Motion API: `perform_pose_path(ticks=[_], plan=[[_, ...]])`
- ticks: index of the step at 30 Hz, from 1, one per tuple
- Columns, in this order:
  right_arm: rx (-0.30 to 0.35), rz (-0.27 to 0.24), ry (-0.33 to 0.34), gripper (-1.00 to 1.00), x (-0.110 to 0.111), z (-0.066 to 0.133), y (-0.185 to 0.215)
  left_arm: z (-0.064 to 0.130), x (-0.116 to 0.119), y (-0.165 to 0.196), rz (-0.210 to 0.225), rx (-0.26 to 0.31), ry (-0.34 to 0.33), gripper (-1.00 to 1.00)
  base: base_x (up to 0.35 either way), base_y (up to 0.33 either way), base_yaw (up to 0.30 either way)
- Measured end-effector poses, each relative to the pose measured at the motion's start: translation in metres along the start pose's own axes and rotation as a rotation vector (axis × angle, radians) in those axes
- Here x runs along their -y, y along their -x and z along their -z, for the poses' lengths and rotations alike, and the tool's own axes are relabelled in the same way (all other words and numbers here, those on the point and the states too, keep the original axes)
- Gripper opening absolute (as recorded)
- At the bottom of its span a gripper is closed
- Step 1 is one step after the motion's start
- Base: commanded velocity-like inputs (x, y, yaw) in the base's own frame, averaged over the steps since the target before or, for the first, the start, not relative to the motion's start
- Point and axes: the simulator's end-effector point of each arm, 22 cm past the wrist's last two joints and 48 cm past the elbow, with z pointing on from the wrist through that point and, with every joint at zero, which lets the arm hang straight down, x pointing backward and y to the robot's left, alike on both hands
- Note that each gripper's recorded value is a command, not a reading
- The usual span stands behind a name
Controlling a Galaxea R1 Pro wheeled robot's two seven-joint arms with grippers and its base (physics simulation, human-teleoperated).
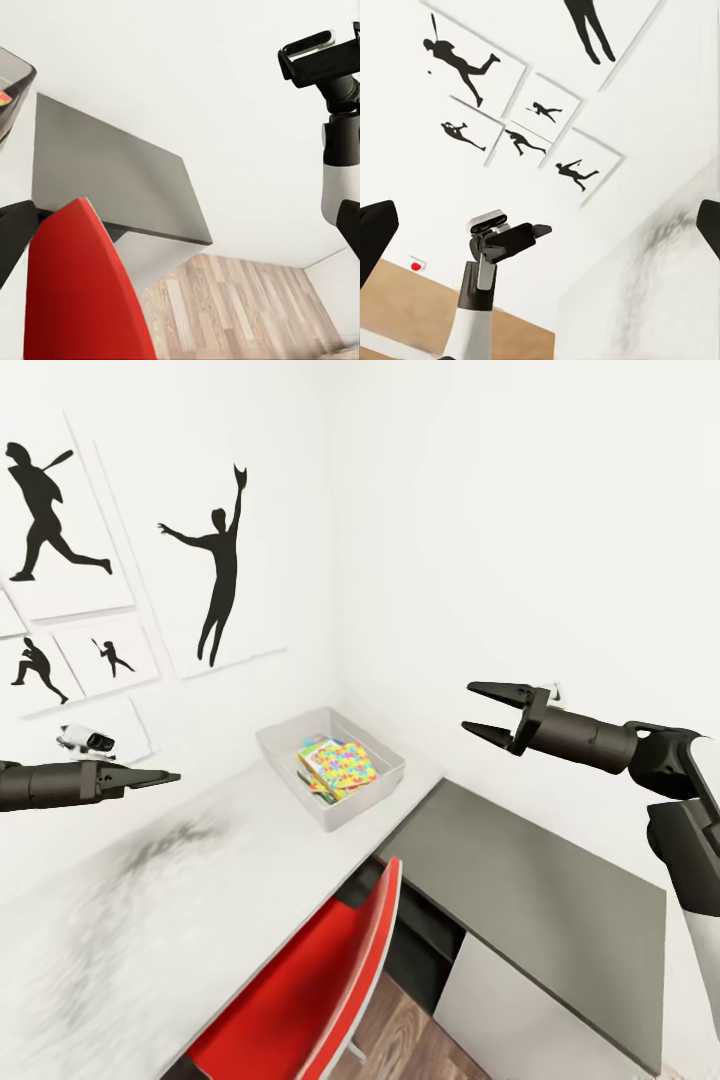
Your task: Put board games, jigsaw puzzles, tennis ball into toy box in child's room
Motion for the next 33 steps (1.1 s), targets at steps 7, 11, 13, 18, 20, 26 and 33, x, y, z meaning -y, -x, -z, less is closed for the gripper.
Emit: perform_pose_path(ticks=[7, 11, 13, 18, 20, 26, 33], plan=[[0.004, 0.009, 0.005, 1.0, -0.007, 0.002, 0.001, 0.002, 0.005, 0.003, -0.01, 0.004, 0.0, 1.0, -0.072, 0.097, -0.184], [0.019, 0.016, 0.011, 1.0, -0.012, 0.006, 0.006, 0.003, 0.008, 0.004, -0.015, 0.006, -0.001, 1.0, -0.025, -0.041, -0.184], [0.023, 0.019, 0.013, 1.0, -0.014, 0.007, 0.007, 0.004, 0.01, 0.005, -0.018, 0.008, -0.002, 1.0, -0.061, -0.138, -0.185], [0.029, 0.027, 0.017, 1.0, -0.02, 0.009, 0.009, 0.007, 0.014, 0.007, -0.027, 0.01, 0.001, 1.0, -0.102, -0.134, -0.185], [0.03, 0.029, 0.018, 1.0, -0.022, 0.01, 0.009, 0.009, 0.015, 0.008, -0.031, 0.01, 0.006, 1.0, -0.122, -0.049, -0.186], [0.032, 0.037, 0.023, 1.0, -0.027, 0.011, 0.01, 0.013, 0.018, 0.01, -0.04, 0.011, 0.013, 1.0, -0.209, -0.022, -0.187], [0.034, 0.046, 0.027, 1.0, -0.034, 0.013, 0.01, 0.016, 0.023, 0.013, -0.05, 0.015, 0.013, 1.0, -0.219, -0.136, -0.191]])
